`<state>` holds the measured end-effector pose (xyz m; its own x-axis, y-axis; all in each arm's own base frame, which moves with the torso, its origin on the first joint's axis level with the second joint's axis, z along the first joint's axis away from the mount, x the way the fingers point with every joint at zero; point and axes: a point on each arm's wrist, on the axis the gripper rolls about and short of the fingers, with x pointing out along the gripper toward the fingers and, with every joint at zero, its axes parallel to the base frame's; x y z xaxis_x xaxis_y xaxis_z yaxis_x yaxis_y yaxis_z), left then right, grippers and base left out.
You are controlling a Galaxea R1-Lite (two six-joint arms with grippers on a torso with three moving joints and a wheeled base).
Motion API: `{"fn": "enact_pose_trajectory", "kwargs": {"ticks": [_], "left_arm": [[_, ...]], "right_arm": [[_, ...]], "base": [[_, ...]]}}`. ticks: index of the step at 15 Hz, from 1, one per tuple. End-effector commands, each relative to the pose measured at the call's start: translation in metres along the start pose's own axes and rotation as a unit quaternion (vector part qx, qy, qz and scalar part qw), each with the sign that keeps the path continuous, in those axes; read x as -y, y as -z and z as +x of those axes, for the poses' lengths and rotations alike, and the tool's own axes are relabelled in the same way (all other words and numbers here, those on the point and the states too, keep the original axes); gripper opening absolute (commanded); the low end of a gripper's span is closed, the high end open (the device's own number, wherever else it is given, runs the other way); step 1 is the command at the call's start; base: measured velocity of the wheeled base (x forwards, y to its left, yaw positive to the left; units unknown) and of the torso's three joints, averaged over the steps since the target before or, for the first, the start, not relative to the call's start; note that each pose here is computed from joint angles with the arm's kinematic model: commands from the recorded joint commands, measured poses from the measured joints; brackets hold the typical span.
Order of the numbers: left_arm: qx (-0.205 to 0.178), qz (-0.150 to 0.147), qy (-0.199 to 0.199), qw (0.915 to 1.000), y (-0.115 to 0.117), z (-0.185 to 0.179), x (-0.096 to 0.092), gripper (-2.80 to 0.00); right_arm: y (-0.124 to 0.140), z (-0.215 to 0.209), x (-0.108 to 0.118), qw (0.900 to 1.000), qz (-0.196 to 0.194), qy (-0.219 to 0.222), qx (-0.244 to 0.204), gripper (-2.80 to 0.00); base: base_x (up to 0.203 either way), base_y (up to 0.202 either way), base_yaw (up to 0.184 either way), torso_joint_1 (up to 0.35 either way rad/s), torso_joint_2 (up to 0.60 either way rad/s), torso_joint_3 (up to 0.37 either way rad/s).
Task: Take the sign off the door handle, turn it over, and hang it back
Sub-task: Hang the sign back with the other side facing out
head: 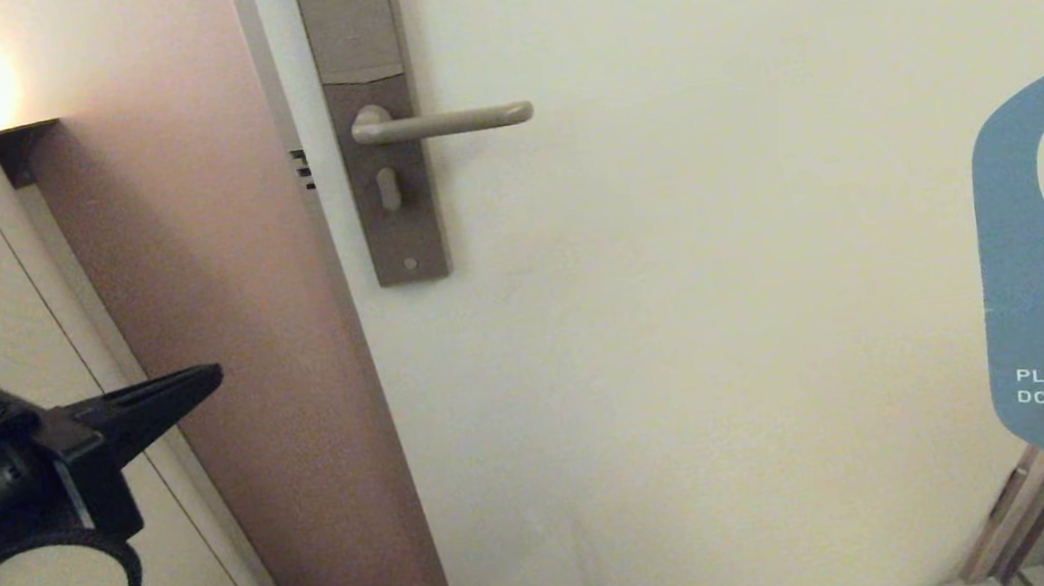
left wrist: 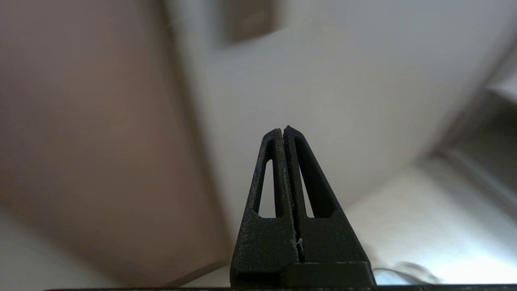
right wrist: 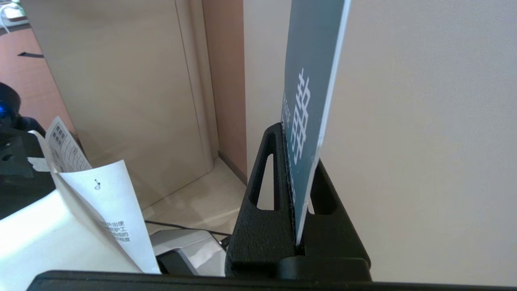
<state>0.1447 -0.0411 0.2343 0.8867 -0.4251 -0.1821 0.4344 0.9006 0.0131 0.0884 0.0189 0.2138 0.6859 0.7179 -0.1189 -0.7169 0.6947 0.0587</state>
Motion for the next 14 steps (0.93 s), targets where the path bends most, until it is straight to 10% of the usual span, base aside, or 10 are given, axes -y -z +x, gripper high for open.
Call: {"fn": "enact_pose_trajectory", "kwargs": {"ticks": [1, 14], "left_arm": [[0.019, 0.002, -0.057, 0.9982, 0.024, -0.025, -0.008, -2.80], [0.028, -0.037, -0.141, 0.9889, 0.142, -0.099, 0.020, -2.80]], "right_arm": [[0.000, 0.000, 0.000, 1.000, -0.002, -0.002, 0.001, -2.80], [0.004, -0.008, -0.006, 0.999, -0.018, 0.037, 0.016, -2.80]], "base": [[0.000, 0.000, 0.000, 0.000, 0.00, 0.000], [0.000, 0.000, 0.000, 0.000, 0.00, 0.000]]}}
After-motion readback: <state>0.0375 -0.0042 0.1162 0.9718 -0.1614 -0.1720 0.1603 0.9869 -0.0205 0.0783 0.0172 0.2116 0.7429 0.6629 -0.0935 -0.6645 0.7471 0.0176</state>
